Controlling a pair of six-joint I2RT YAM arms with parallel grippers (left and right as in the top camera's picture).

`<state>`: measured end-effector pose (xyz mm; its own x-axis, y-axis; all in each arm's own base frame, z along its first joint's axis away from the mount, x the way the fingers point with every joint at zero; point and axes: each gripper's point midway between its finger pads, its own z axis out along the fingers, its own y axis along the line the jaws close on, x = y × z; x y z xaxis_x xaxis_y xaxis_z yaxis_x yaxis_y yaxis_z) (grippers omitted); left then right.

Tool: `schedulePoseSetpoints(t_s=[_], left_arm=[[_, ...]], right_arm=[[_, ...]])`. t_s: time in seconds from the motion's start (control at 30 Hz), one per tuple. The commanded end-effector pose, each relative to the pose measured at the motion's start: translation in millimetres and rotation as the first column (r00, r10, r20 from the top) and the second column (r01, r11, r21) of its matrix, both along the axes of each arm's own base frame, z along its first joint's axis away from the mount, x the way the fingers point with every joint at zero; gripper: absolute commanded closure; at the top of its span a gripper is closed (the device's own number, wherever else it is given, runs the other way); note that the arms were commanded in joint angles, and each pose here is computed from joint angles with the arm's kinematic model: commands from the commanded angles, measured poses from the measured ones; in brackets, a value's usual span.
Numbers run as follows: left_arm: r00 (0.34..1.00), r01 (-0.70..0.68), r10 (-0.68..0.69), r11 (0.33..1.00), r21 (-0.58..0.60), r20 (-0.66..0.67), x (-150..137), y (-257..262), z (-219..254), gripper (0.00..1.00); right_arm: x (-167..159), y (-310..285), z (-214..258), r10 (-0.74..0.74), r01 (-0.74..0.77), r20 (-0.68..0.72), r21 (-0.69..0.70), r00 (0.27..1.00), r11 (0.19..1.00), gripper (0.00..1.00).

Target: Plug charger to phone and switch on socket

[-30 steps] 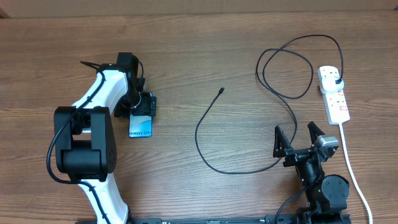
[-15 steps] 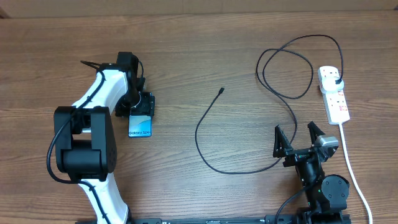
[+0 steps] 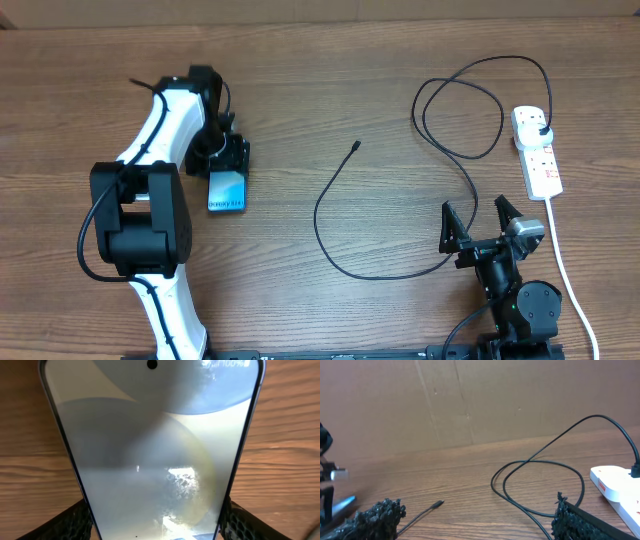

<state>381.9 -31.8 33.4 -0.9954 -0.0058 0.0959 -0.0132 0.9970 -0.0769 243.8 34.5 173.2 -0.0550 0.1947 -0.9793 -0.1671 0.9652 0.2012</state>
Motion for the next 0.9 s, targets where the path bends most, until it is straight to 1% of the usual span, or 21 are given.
schedulePoseSetpoints(t_s=[0.0, 0.07, 0.27, 0.4, 0.53, 0.7, 0.87], left_arm=[[0.998, -0.005, 0.006, 1.0, -0.026, 0.058, 17.3, -7.5, 21.4, 0.26], [0.998, -0.02, 0.022, 0.999, -0.035, 0.066, 20.7, -9.2, 27.7, 0.26], [0.996, -0.045, 0.058, 0.983, -0.18, 0.067, 24.8, -34.0, 38.2, 0.26], [0.99, -0.118, 0.132, 0.965, -0.234, 0.042, 25.3, -43.5, 41.0, 0.25], [0.982, -0.181, 0.191, 0.927, -0.328, -0.002, 24.6, -60.3, 47.6, 0.27], [0.979, -0.195, 0.199, 0.867, -0.459, -0.039, 24.6, -82.6, 59.7, 0.3], [0.963, -0.264, 0.248, 0.816, -0.515, -0.1, 23.9, -93.9, 67.6, 0.3]], right_arm=[[0.2, -1.1, -1.8, -0.008, 0.008, 0.004, -0.001, 1.0, 1.0, 0.0], [0.2, -1.1, -1.8, -0.008, 0.008, 0.004, -0.001, 1.0, 1.0, 0.0], [0.2, -1.1, -1.8, -0.008, 0.008, 0.004, -0.001, 1.0, 1.0, 0.0], [0.2, -1.1, -1.8, -0.009, 0.009, 0.004, -0.001, 1.0, 1.0, 0.0], [0.2, -1.1, -1.8, -0.008, 0.008, 0.004, -0.001, 1.0, 1.0, 0.0], [0.2, -1.1, -1.8, -0.009, 0.009, 0.004, -0.001, 1.0, 1.0, 0.0], [0.2, -1.1, -1.8, -0.009, 0.009, 0.004, -0.001, 1.0, 1.0, 0.0]])
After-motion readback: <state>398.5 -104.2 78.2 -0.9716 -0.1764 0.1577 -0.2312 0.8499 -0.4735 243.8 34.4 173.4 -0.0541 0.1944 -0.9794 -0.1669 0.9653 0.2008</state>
